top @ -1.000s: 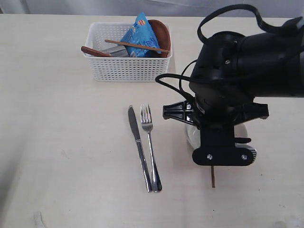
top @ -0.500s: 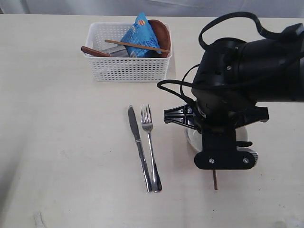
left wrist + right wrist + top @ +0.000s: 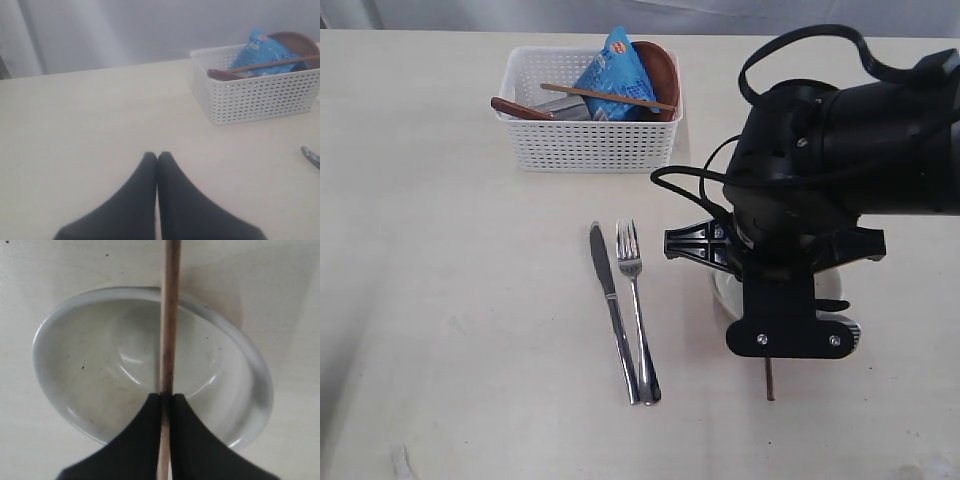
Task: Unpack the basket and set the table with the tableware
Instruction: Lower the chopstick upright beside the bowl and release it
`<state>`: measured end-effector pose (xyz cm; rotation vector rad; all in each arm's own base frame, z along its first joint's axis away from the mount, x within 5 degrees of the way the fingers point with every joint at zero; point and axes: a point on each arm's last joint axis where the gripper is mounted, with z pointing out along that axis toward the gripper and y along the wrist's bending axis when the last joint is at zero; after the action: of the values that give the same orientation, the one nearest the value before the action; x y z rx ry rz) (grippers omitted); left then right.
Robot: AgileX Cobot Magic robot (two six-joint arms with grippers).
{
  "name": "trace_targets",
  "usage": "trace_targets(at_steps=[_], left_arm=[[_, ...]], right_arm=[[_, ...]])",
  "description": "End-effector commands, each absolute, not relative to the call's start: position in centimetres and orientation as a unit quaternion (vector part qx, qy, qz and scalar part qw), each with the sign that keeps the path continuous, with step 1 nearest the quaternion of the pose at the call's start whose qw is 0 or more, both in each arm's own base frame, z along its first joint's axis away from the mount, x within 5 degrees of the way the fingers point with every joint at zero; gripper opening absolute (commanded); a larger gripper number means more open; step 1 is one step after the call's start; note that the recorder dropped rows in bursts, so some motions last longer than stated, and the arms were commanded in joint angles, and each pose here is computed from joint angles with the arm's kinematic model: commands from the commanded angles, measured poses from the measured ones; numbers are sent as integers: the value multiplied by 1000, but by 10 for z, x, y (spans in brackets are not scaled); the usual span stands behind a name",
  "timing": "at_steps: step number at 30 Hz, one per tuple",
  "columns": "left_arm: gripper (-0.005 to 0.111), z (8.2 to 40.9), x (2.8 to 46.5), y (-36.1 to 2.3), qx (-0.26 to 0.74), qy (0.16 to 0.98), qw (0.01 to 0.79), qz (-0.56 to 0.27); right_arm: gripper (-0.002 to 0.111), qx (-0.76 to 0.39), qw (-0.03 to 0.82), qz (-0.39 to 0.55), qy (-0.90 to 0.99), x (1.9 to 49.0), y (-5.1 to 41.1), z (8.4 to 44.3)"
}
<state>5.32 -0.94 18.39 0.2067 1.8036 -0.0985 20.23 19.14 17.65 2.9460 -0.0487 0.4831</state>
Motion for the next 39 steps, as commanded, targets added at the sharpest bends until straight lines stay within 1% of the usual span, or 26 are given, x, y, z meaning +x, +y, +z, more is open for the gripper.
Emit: trace_targets(at_steps=[1,10,15,33,35,39], left_arm=[[0,184,53,-9,90,781,617,-40],[0,184,53,-9,90,781,617,-40],[0,184,53,-9,90,781,617,-40],[0,184,53,-9,90,781,617,-40],[0,184,53,-9,90,781,617,-40],[0,184,53,-9,90,781,617,-40]], right_arm=[[0,984,81,159,-21,203,189,176],[0,984,82,159,-26,203,189,176],[0,984,88,153,-34,204,190,170],[0,983,76,161,-43,205,191,170],[5,983,76,161,-43,205,191,170],[27,983,73,163,-44,205,192,170]])
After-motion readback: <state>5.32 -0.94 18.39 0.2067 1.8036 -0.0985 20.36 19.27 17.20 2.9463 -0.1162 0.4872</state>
